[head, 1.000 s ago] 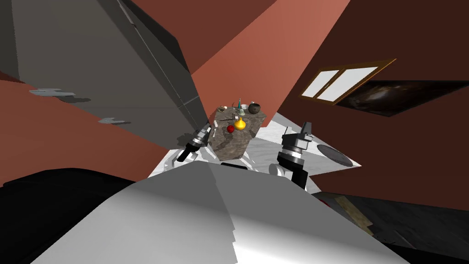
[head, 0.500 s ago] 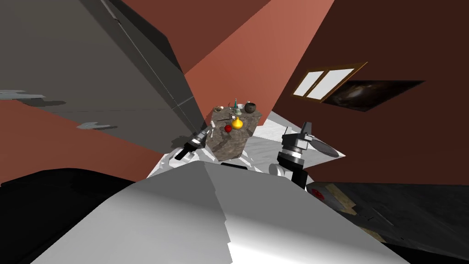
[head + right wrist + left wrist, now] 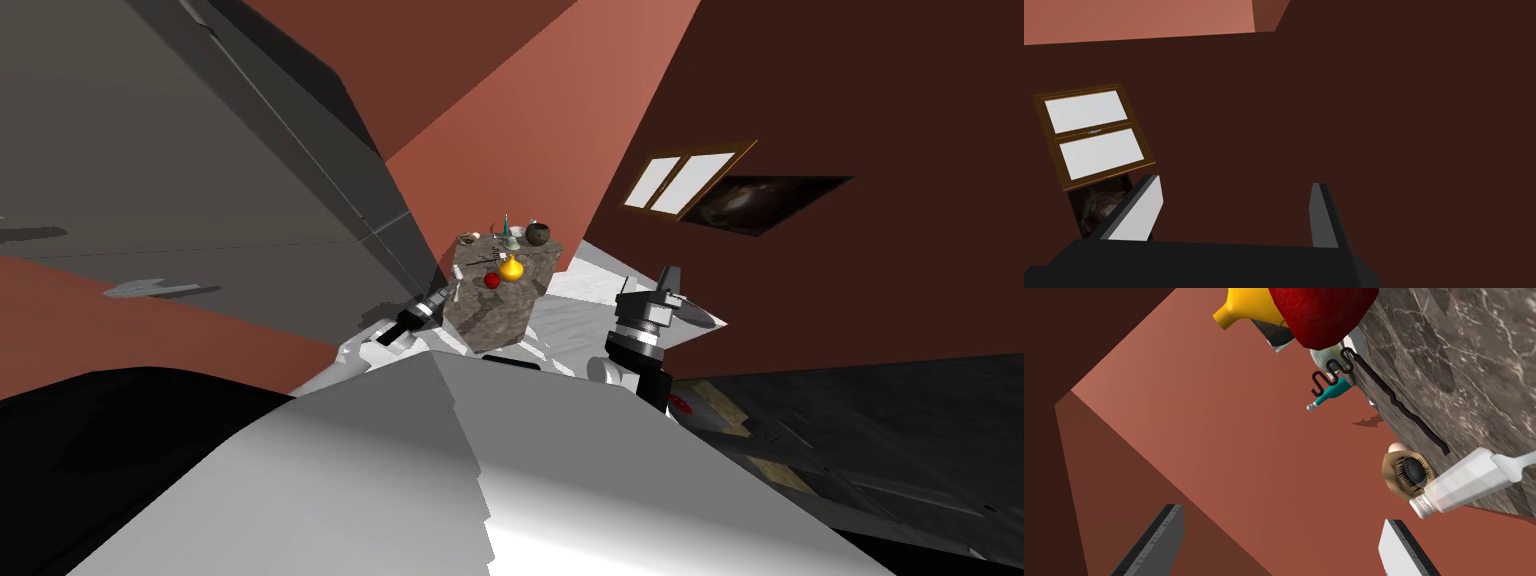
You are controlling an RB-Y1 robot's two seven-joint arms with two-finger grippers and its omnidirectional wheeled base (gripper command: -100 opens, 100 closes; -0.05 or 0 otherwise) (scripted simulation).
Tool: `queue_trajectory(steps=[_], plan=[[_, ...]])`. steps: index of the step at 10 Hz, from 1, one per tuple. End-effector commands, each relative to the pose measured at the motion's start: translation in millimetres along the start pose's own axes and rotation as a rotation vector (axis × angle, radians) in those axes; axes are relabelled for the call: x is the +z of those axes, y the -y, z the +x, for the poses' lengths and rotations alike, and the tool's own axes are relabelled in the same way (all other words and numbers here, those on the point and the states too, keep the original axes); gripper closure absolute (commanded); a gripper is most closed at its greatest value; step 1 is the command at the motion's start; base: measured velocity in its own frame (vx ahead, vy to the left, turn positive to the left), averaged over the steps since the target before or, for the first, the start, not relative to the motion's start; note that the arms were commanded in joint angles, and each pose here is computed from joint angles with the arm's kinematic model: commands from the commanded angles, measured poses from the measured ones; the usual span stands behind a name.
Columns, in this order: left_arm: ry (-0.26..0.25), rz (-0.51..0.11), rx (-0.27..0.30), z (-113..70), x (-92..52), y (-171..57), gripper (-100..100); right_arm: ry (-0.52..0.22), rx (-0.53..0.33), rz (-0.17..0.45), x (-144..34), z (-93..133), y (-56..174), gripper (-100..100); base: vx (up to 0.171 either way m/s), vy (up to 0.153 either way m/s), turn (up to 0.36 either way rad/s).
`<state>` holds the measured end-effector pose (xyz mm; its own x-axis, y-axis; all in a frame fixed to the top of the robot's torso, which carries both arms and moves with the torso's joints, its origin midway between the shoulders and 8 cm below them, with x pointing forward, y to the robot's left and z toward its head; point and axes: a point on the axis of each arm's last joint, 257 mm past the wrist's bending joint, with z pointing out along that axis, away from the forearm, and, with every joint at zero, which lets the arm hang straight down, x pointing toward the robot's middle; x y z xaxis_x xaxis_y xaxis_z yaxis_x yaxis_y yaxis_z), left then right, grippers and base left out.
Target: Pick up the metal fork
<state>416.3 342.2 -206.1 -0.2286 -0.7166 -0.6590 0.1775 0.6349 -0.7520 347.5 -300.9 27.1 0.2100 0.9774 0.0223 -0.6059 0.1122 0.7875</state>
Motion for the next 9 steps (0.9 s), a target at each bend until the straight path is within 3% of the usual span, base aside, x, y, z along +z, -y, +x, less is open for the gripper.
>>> queue_trajectory(steps=[1, 4, 6, 7, 9], plan=[[-0.031, -0.053, 0.023, -3.2, -5.4, -21.5, -100, 0.000, 0.000, 0.000, 0.0, 0.0, 0.0, 0, 0.003, -0.005, -0.102], [-0.069, -0.101, 0.064, -6.7, -10.9, -40.0, -100, 0.000, 0.000, 0.000, 0.0, 0.0, 0.0, 0, 0.006, -0.005, -0.078], [-0.121, -0.195, 0.101, -7.9, -23.5, -75.2, -100, 0.000, 0.000, 0.000, 0.0, 0.0, 0.0, 0, 0.017, -0.017, -0.146], [-0.127, -0.196, 0.114, -10.7, -23.9, -75.5, -100, 0.000, 0.000, 0.000, 0.0, 0.0, 0.0, 0, 0.022, -0.012, -0.056], [-0.176, -0.291, 0.149, -14.3, -39.9, -109.4, -100, 0.000, 0.000, 0.000, 0.0, 0.0, 0.0, 0, 0.031, -0.022, -0.118]])
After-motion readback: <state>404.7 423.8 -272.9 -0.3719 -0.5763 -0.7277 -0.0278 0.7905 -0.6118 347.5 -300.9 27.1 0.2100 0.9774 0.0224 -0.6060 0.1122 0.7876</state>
